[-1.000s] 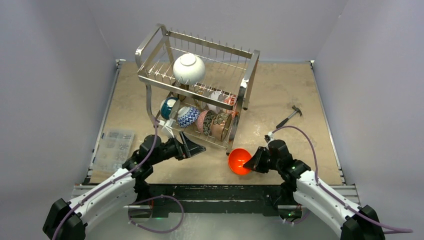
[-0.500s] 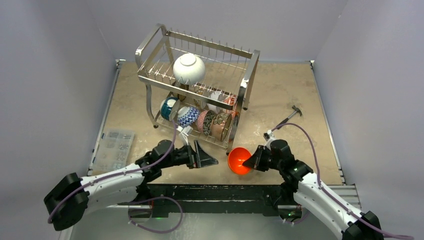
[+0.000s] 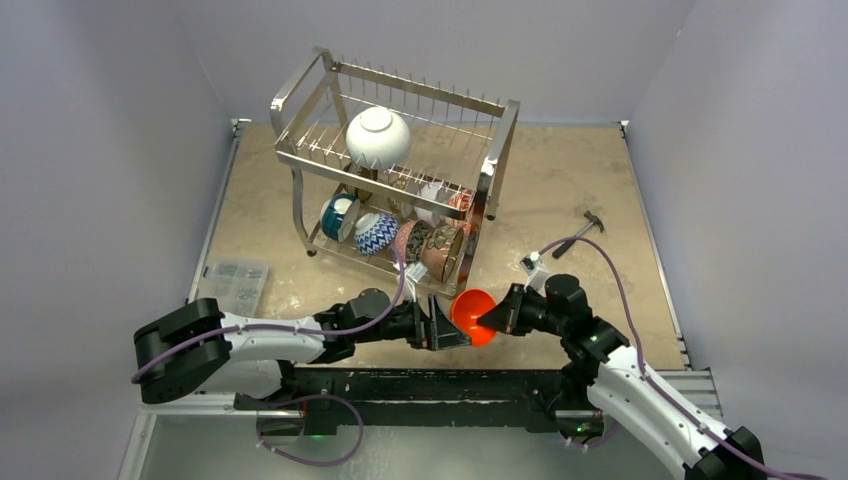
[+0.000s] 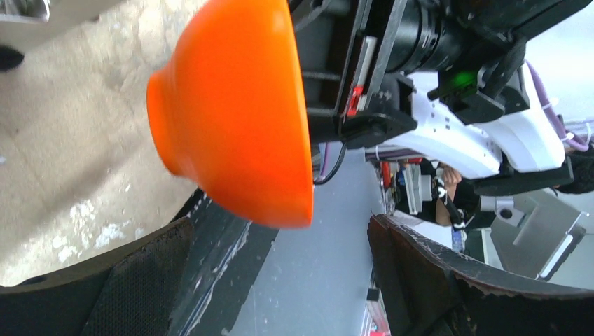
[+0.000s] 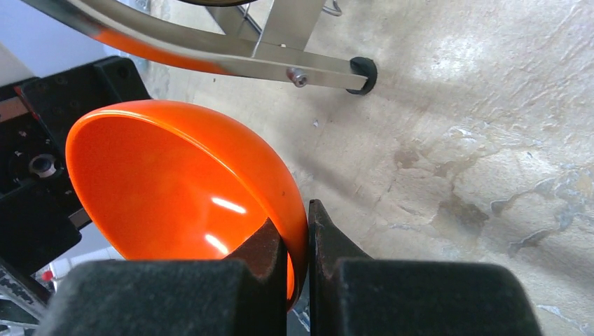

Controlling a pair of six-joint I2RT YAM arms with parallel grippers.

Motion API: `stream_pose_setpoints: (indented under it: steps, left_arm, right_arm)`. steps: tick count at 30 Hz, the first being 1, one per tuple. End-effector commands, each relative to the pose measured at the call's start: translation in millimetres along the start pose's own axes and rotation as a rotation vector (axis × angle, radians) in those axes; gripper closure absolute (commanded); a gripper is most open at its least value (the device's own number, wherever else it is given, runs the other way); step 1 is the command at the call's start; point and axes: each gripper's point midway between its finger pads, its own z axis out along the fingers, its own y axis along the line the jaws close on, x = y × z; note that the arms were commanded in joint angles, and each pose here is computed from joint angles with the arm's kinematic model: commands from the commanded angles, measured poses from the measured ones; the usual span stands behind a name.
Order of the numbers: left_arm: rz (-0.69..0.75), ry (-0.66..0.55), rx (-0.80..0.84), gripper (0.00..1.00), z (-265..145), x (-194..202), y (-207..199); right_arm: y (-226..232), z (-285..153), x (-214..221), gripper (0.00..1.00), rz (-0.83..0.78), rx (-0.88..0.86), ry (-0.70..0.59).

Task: Load the bowls into the dish rack
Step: Turn the bowl upside down on the dish rack.

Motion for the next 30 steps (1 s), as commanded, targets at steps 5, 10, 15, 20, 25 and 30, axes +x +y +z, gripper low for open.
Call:
stream_pose_setpoints:
  steps: [5, 10, 15, 20, 25, 30]
  left_arm:
    - [0.042, -0.188, 0.004, 0.06, 12.6, -41.2, -14.1]
    - [0.043, -0.21, 0.028, 0.08, 23.7, -49.9, -23.0]
    - [0.061, -0.186, 0.055, 0.09, 37.7, -50.0, -32.3]
    - [0.063, -0.152, 0.079, 0.13, 46.0, -46.6, -37.2]
    - [0.042, -0.129, 0.062, 0.19, 46.2, -38.7, -27.2]
    - [0.027, -0.137, 0.075, 0.37, 43.3, -38.3, -28.3]
  right_arm:
    - [36.1, -5.2, -19.8, 1.0, -0.104, -0.127, -0.039]
    - [36.2, -3.7, -20.8, 1.0, -0.109, -0.123, -0.034]
    - [35.5, -1.3, -23.3, 1.0, -0.12, -0.109, -0.025]
    - [35.6, -1.0, -25.7, 1.0, -0.125, -0.104, -0.035]
    - [40.2, -2.1, -31.2, 1.0, -0.129, -0.109, -0.052]
    - [39.6, -1.3, -32.5, 1.0, -0.133, -0.101, -0.049]
